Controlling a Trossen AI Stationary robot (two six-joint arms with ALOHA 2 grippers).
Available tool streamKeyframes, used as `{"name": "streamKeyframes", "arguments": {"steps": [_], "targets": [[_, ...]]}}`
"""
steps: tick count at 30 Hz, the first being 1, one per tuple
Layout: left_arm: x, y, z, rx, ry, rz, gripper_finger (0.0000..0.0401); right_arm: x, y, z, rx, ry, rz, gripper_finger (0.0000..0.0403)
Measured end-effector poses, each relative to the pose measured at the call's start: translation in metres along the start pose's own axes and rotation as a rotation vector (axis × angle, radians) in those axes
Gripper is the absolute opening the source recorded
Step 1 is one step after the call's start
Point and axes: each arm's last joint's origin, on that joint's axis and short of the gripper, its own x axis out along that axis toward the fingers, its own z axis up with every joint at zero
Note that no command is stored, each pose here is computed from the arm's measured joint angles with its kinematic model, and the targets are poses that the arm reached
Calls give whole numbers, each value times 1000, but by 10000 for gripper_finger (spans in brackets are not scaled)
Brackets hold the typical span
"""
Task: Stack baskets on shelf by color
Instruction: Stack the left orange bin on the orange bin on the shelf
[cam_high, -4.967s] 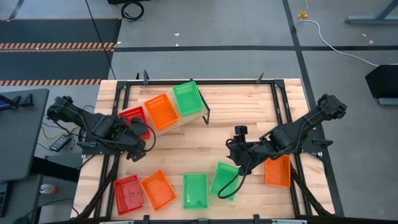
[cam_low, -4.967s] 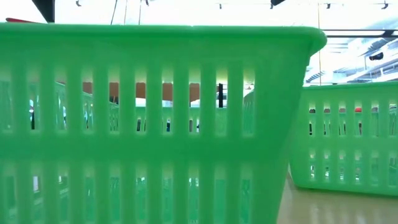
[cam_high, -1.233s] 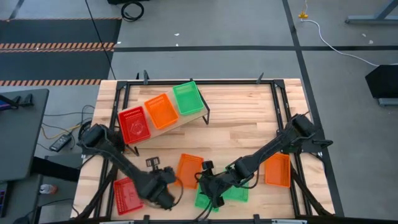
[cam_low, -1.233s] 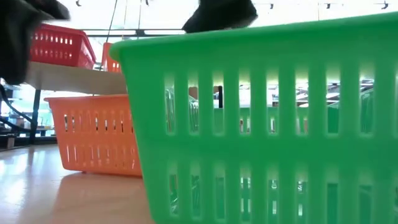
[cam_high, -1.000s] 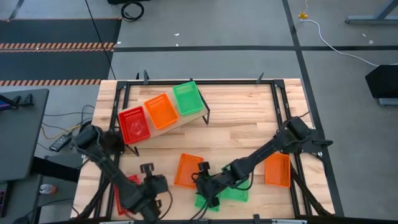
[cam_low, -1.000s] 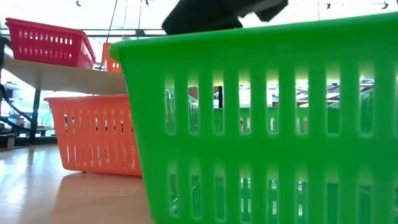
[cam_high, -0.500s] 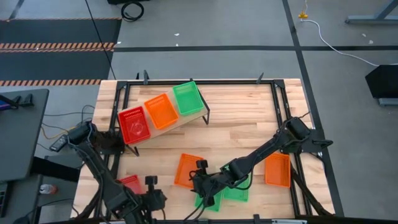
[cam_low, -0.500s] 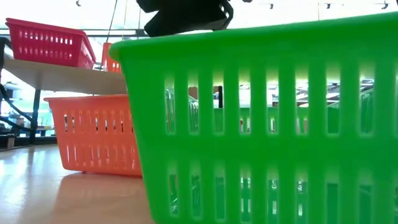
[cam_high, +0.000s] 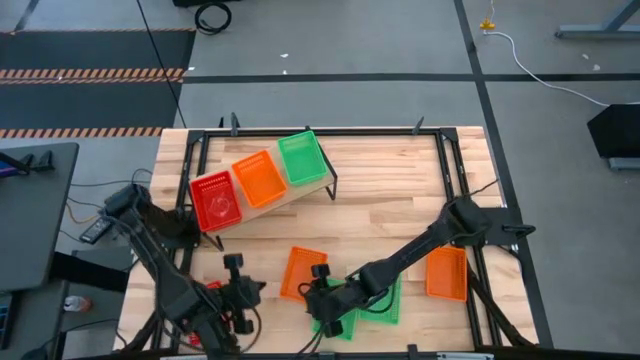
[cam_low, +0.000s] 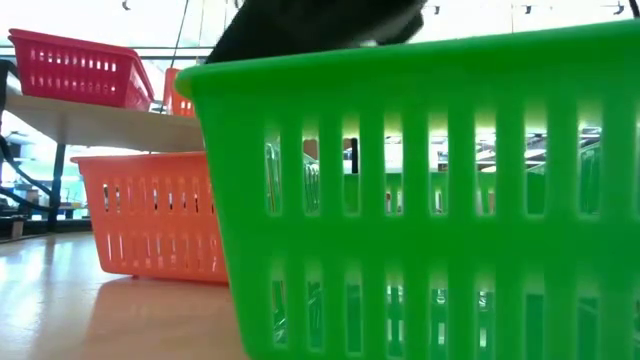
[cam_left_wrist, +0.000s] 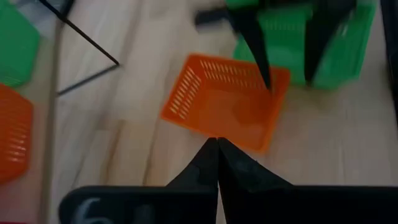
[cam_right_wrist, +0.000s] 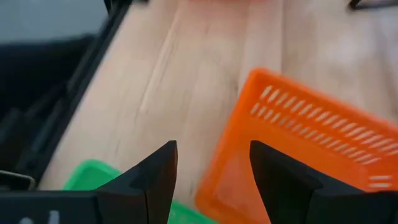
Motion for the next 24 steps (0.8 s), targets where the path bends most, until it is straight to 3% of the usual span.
{"name": "streamKeyframes", "arguments": {"steps": [4,11,16,24], "targets": [[-12,23,8,-50,-66,-16,4,10,4,12,-15,48,-32,208],[-8,51,-2,-171,-168,-174,4,26,7,19,18,186,-105,208],[-2,62,-13,-233,-242,-264,4,42,2,14,32,248,-114,208],[-4,67,-16,-252,-269,-269,8,46,-9,12,58,289,-99,204]]}}
